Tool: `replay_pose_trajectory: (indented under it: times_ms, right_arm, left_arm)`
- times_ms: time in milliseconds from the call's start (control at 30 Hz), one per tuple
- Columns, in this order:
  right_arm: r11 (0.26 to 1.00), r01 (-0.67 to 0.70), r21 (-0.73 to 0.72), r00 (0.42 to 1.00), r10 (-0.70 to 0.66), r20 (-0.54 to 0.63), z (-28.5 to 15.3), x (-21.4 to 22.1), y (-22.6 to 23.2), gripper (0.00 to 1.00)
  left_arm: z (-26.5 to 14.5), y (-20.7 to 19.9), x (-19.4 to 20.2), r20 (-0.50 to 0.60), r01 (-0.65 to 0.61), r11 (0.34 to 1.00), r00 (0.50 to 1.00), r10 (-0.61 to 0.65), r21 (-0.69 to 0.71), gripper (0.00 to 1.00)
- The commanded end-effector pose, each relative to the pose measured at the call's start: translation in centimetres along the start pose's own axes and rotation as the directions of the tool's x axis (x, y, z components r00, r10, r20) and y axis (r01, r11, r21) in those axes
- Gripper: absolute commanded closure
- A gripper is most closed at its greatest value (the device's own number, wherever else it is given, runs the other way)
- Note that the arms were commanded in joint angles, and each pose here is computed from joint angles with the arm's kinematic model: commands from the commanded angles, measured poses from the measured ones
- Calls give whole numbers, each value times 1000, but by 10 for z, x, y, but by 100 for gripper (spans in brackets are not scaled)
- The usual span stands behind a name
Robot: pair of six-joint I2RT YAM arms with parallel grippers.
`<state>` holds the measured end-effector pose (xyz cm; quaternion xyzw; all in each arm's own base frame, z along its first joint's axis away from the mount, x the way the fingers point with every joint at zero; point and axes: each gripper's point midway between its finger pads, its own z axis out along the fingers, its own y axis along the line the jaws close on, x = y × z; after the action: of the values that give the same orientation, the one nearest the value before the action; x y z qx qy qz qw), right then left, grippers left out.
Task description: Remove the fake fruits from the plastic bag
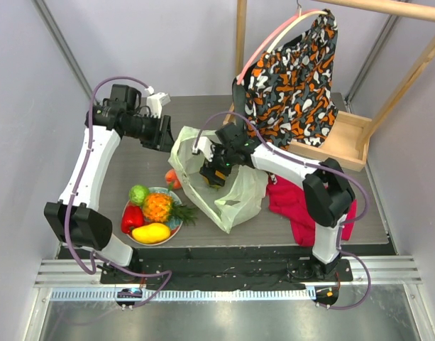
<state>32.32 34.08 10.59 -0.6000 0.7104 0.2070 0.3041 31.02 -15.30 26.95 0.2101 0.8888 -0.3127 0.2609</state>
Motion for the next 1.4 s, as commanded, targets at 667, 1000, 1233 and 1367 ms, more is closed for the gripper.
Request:
replay_pose_trajectory:
  times_ms: [667,1000,1233,1367]
  right_arm:
    - [999,-30,-22,983,33,182,-101,-78,22,58]
    - [999,20,-42,948,-6,317,-170,-116,40,58]
    - [986,127,-105,887,-65,457,-170,-197,55,57]
    - [958,221,-183,867,-108,486,-132,-228,84,55]
  left_arm:
    - [-13,2,-18,55,-51,997,997,54,-52,55]
    - [-48,15,-50,153,-32,989,987,54,-146,35]
    - [-115,46,-63,363,156,960,930,-64,-231,20]
    - [-157,87,-67,477,290,885,874,-91,-364,13]
